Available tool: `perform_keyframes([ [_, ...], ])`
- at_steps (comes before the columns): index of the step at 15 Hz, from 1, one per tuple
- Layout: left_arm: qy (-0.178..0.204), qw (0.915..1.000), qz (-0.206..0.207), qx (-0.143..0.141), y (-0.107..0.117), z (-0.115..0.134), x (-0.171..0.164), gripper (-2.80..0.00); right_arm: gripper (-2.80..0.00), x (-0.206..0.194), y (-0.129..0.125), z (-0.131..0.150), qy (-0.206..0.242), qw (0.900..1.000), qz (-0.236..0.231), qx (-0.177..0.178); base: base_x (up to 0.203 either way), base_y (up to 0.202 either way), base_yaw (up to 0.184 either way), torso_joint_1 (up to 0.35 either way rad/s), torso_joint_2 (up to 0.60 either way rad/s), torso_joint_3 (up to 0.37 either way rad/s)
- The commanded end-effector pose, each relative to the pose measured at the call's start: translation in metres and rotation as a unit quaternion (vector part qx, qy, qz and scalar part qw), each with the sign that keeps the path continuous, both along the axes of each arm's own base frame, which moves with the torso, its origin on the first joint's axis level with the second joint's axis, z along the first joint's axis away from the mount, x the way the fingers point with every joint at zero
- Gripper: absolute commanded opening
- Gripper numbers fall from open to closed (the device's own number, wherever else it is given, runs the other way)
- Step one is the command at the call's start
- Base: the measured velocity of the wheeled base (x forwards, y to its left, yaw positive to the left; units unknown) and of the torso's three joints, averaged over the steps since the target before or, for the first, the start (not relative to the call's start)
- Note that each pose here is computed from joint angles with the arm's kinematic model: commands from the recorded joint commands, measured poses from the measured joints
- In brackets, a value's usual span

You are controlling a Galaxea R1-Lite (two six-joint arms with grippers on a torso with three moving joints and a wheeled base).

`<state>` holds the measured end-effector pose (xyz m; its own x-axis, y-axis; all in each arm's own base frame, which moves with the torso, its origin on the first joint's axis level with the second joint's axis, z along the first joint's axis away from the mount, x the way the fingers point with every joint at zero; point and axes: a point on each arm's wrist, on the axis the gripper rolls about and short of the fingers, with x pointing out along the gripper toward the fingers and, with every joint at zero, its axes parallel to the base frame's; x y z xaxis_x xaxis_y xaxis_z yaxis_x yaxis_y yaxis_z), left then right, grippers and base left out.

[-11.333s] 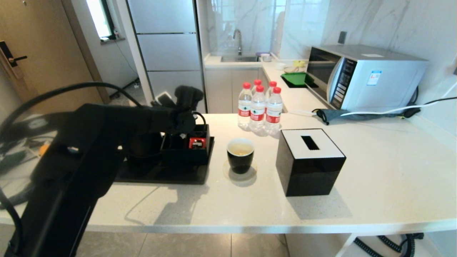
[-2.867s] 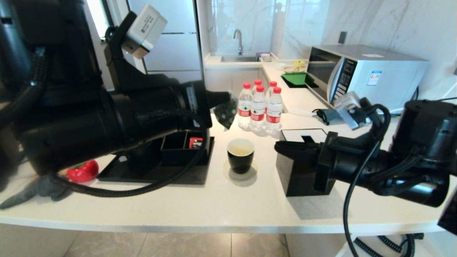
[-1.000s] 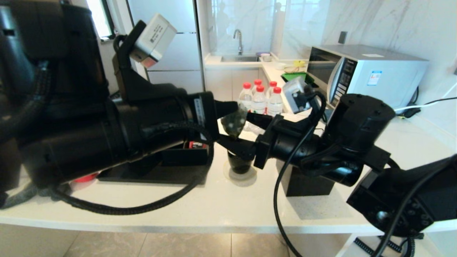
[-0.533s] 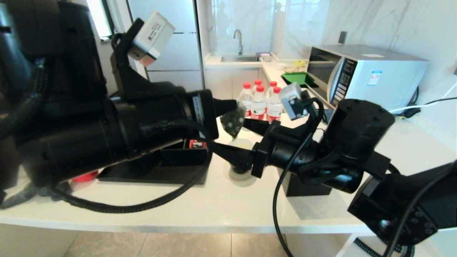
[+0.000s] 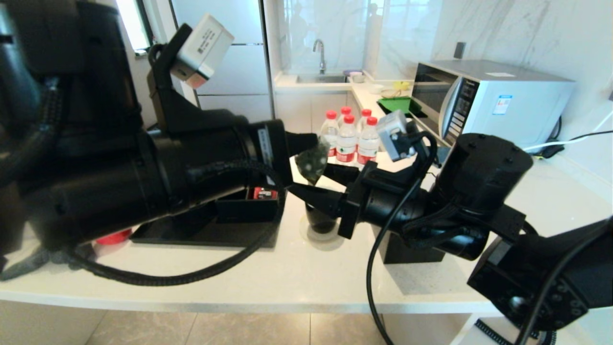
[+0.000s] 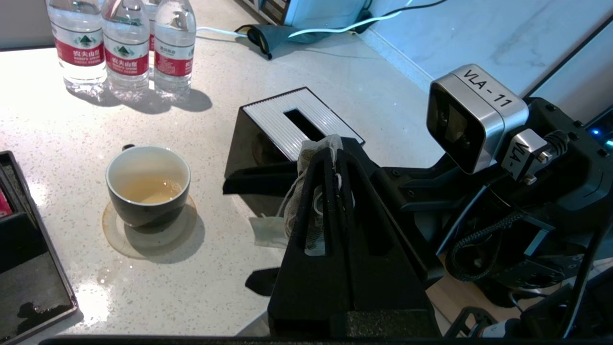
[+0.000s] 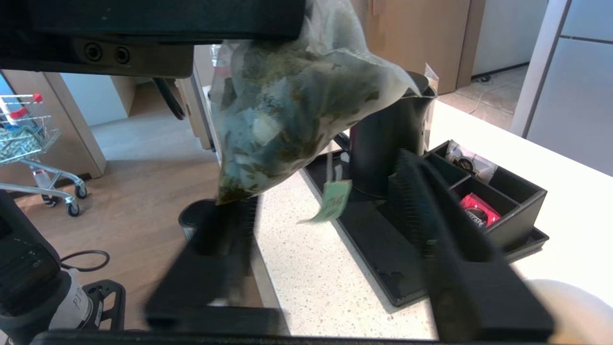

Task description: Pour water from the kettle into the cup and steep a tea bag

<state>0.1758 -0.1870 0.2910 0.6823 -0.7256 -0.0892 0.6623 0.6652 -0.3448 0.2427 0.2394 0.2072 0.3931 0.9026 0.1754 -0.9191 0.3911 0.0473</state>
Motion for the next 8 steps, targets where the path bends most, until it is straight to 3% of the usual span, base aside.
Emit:
perform_keyframes([
  [1, 0.0, 1.0, 0.0, -0.002, 0.0004, 0.0002, -0.0003, -2.8, -2.8, -0.0006, -0.0003, 0.0014, -0.003, 1.0, 0.002, 0.003, 0.0, 0.0, 0.0, 0.0, 0.0, 0.0],
  [8, 0.005, 1.0, -0.001, 0.003, -0.0021, -0.0034, 0.0014, -2.8, -2.8, -0.0011, -0.0008, 0.0038, -0.006, 1.0, 0.002, 0.006, 0.0, 0.0, 0.0, 0.0, 0.0, 0.0],
])
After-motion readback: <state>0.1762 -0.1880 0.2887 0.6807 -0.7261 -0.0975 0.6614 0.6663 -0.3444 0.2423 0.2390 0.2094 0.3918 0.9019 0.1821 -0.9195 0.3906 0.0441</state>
